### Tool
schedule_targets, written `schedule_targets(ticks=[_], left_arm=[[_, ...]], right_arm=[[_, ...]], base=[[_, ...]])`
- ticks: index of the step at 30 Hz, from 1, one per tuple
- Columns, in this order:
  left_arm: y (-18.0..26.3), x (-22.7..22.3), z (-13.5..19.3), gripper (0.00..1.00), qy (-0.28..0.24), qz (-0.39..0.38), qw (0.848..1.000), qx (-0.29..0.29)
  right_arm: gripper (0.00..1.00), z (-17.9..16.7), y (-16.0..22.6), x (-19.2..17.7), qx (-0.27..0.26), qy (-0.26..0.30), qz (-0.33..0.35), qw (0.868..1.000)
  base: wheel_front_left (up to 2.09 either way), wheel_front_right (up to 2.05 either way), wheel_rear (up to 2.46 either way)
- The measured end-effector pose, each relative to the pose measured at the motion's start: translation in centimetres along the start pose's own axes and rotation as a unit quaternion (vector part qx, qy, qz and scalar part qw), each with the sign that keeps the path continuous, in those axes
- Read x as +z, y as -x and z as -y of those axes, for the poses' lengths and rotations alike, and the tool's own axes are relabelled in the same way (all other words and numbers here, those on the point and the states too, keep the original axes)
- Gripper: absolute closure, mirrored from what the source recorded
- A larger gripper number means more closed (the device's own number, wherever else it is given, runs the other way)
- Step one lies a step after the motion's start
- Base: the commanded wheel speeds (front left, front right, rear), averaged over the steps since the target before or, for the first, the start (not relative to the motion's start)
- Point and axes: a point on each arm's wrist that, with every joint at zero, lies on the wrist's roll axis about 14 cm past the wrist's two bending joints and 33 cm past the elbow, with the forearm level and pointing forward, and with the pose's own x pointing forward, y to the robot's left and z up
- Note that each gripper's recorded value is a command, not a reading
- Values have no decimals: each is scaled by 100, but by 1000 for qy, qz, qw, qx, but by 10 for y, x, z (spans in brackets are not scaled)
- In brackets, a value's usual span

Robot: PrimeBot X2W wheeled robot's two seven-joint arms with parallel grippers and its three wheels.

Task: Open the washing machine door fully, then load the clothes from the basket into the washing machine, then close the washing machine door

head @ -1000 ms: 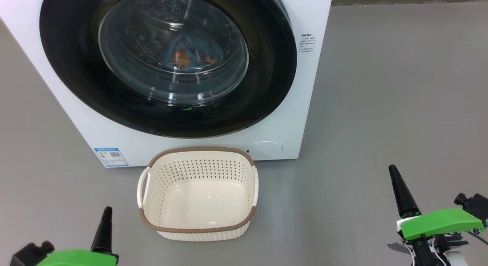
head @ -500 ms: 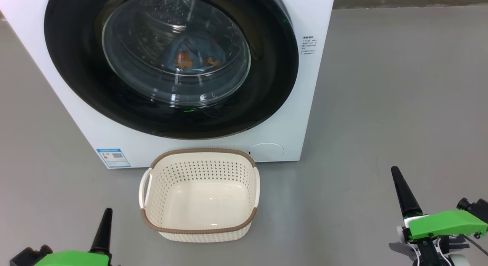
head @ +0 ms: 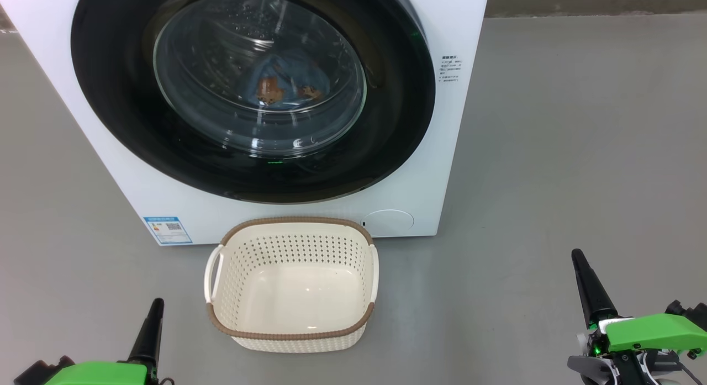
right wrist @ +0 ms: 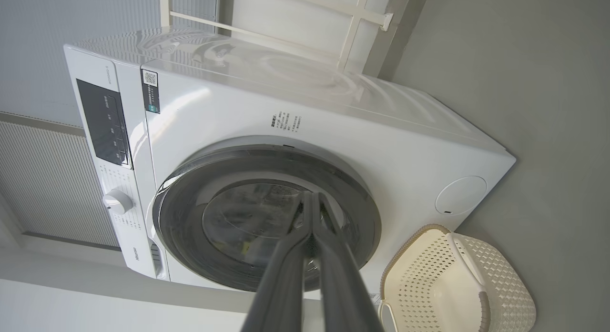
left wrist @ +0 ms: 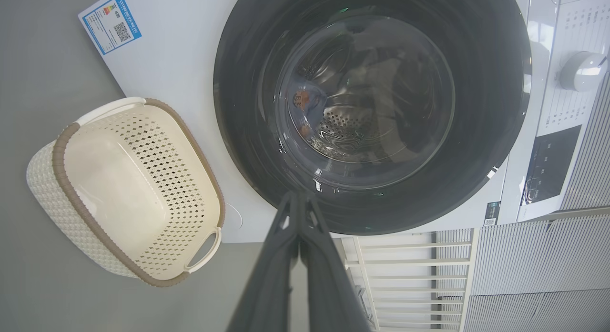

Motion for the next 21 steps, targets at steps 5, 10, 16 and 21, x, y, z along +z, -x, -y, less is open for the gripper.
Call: schedule_targets(ticks=[5,10,16,21], left_arm=[[1,1,1,100,27,0,1000,-2],[1,2,2,100,49,0,999,-4],[2,3,3,100,78,-2,997,-8],[3,4,3,100,98,0,995,-10]], right_arm=[[100,-1,0,1,2,-23,-1,1000],[100,-2,0,0,4,-49,-1,999],[100,-4,0,0,7,-82,-2,997],[100,-3,1,1,8,-108,0,994]], base=[[0,0,0],[0,0,0],[0,0,0],[0,0,0]])
